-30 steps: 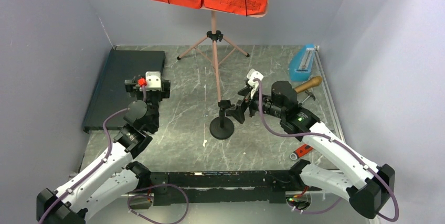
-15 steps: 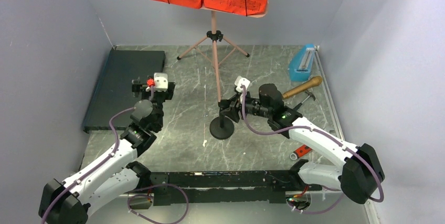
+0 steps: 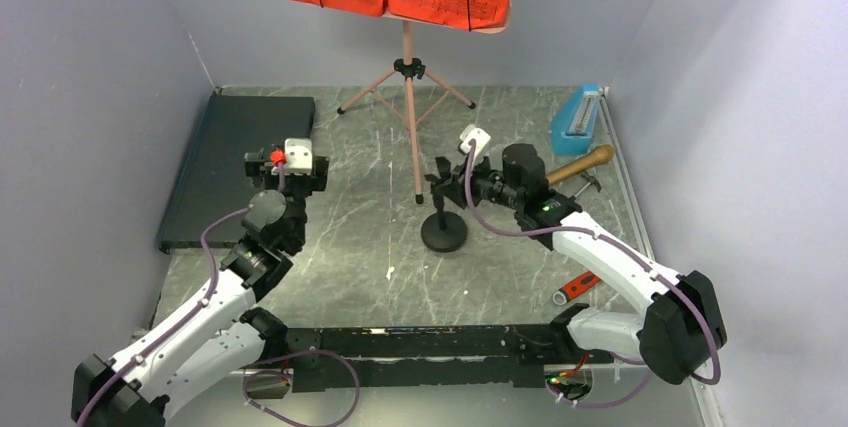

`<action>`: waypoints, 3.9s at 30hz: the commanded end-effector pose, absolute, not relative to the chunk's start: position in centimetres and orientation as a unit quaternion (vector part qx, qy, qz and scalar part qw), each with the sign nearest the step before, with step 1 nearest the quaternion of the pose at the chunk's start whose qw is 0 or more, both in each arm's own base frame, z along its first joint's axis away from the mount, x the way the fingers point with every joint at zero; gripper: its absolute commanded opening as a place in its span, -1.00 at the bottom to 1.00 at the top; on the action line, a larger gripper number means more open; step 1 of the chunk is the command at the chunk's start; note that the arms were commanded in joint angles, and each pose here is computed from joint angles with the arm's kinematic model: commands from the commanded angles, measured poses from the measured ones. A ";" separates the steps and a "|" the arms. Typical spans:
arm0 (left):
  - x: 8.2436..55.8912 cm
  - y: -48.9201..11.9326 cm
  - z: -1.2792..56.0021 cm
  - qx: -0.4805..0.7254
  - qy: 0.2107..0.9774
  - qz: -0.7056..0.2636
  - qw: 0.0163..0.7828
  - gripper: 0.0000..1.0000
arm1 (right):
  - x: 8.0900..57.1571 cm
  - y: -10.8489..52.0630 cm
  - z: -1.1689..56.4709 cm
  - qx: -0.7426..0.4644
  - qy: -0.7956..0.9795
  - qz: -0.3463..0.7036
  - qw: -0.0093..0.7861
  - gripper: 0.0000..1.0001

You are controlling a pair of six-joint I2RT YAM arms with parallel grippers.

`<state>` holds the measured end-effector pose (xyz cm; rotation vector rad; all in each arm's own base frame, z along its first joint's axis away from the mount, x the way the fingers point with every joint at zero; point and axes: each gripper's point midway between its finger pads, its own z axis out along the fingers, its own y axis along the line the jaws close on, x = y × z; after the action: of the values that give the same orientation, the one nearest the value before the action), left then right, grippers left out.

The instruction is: Pack up the instrument practice props

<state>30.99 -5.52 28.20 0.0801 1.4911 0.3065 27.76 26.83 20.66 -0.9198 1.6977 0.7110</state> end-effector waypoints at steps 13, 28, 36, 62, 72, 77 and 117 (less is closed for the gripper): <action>29.7 -5.0 32.6 0.001 0.644 0.096 0.759 0.84 | 44.7 9.4 26.2 -0.124 0.726 0.103 0.669 -1.00; 30.8 -4.2 31.7 0.009 0.654 0.127 0.746 0.83 | 50.4 -0.5 25.3 -0.028 0.739 -0.006 0.673 -1.00; 31.1 -4.0 31.5 0.009 0.655 0.126 0.745 0.84 | 49.9 -0.6 25.4 -0.028 0.743 -0.008 0.668 -0.29; 32.7 -10.6 29.8 0.073 0.702 -0.026 0.708 0.83 | 45.8 19.4 29.1 -0.190 0.658 0.233 0.691 0.72; 29.2 -8.7 29.1 0.081 0.722 -0.018 0.687 0.84 | 49.4 27.7 26.2 -0.206 0.627 0.329 0.675 0.56; 28.2 -7.6 27.2 0.066 0.731 -0.009 0.679 0.83 | 50.4 30.3 25.4 -0.205 0.617 0.360 0.669 0.48; 28.2 -8.2 26.0 0.076 0.729 -0.022 0.680 0.81 | 46.2 31.1 19.8 -0.183 0.681 0.327 0.629 -1.00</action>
<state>28.13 -7.79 24.78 0.1854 1.6776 -0.0098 47.99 31.48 21.41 -0.3704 1.5121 0.8125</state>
